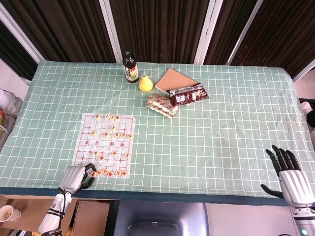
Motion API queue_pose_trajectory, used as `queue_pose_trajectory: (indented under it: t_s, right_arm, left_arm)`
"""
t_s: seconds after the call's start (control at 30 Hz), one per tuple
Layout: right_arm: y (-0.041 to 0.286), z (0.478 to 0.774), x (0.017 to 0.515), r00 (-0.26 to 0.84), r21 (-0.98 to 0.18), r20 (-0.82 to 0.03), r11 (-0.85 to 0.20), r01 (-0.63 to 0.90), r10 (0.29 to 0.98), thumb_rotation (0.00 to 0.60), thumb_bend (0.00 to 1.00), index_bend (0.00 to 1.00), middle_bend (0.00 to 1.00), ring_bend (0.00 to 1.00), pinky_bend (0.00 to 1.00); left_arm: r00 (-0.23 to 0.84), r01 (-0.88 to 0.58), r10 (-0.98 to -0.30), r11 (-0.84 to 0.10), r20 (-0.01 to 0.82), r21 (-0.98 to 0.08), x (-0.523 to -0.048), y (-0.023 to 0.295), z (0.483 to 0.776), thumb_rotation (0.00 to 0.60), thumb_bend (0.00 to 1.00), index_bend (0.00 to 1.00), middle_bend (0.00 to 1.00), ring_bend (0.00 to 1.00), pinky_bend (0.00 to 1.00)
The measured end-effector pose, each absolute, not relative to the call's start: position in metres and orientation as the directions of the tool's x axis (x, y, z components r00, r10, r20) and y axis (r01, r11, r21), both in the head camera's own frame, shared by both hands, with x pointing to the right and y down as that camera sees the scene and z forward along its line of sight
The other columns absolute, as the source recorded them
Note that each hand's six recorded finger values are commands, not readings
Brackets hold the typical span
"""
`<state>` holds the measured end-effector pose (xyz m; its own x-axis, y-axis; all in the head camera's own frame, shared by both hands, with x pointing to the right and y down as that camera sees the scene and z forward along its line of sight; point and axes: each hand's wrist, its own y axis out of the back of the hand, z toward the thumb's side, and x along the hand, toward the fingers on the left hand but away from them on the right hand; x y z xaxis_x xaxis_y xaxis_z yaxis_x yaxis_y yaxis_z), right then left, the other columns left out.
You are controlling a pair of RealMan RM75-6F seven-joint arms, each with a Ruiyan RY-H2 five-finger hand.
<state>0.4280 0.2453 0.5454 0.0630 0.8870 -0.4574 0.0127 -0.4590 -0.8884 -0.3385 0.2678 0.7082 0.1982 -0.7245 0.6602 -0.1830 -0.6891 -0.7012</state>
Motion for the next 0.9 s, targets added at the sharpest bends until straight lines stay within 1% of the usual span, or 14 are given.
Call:
queue_pose_trajectory:
  t_s: [0.4, 0.7, 0.9]
  right_arm:
    - [0.246, 0.546, 0.428, 0.065, -0.886, -0.462, -0.464, 0.013, 0.884, 0.6, 0.09, 0.0, 0.0, 0.0, 0.0]
    - [0.246, 0.548, 0.427, 0.067, -0.882, -0.469, -0.471, 0.01, 0.881, 0.6, 0.09, 0.0, 0.0, 0.0, 0.0]
    - [0.246, 0.548, 0.426, 0.068, -0.882, -0.469, -0.471, 0.013, 0.881, 0.6, 0.09, 0.0, 0.0, 0.0, 0.0]
  left_arm:
    - [0.187, -0.222, -0.761, -0.649, 0.621, -0.728, -0.342, 0.249, 0.696, 0.6, 0.37, 0.58, 1.0, 1.0, 1.0]
    - [0.185, -0.224, -0.763, -0.646, 0.619, -0.73, -0.335, 0.238, 0.708, 0.6, 0.37, 0.58, 1.0, 1.0, 1.0]
    - [0.188, -0.219, -0.766, -0.643, 0.615, -0.734, -0.329, 0.232, 0.71, 0.6, 0.37, 0.57, 1.0, 1.0, 1.0]
